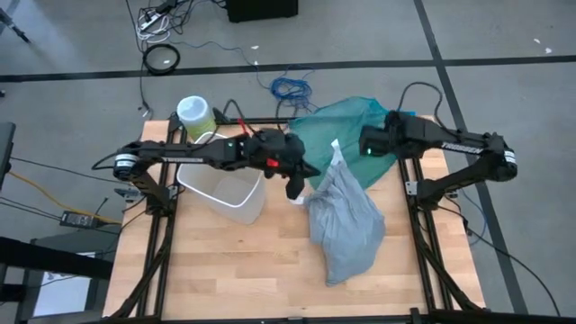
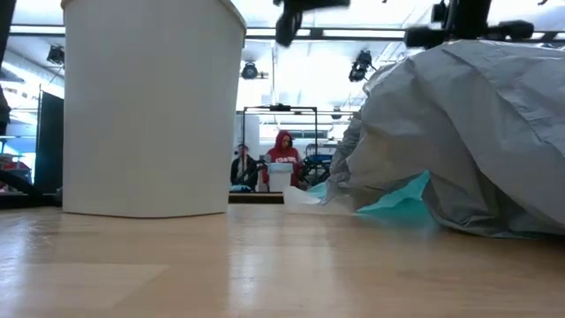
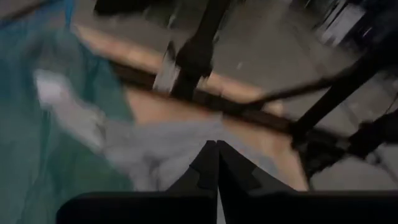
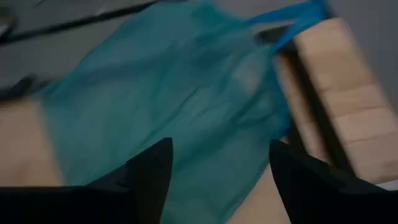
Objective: Place trash/remove bag and relplace
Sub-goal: Put the new dark blue trash bag into the trash bin
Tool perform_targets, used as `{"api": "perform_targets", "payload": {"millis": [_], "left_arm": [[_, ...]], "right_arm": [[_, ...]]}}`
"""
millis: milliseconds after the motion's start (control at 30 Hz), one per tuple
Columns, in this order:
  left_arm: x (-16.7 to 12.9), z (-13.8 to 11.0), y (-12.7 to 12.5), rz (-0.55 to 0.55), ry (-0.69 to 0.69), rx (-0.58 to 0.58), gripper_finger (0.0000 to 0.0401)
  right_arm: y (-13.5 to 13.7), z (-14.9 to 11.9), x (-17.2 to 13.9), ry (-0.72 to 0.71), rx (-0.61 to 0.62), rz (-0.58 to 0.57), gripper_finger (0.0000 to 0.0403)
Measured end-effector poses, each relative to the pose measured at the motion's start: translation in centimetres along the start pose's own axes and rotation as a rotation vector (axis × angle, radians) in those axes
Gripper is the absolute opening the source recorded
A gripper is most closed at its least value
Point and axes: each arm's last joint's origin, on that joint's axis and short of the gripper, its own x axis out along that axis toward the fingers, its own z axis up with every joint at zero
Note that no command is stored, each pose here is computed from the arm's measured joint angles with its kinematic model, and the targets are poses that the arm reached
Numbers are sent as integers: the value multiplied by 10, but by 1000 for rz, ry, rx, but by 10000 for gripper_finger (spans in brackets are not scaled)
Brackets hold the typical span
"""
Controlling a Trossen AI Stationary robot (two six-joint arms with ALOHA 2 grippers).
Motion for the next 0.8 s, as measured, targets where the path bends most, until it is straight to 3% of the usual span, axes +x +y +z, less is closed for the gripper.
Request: {"api": "perform_targets", "payload": {"millis": [267, 367, 533, 800], "left_arm": [[-56, 34, -20, -78, -189, 3, 7], [-77, 43, -26, -96, -241, 14, 7], [-104, 51, -32, -107, -290, 52, 7], [-118, 53, -35, -103, -303, 105, 7]], "right_arm": [[-11, 16, 57, 86, 46, -225, 242], [-11, 17, 79, 153, 52, -207, 253], [-6, 25, 115, 214, 51, -68, 276], [-27, 69, 125, 123, 117, -134, 291]]}}
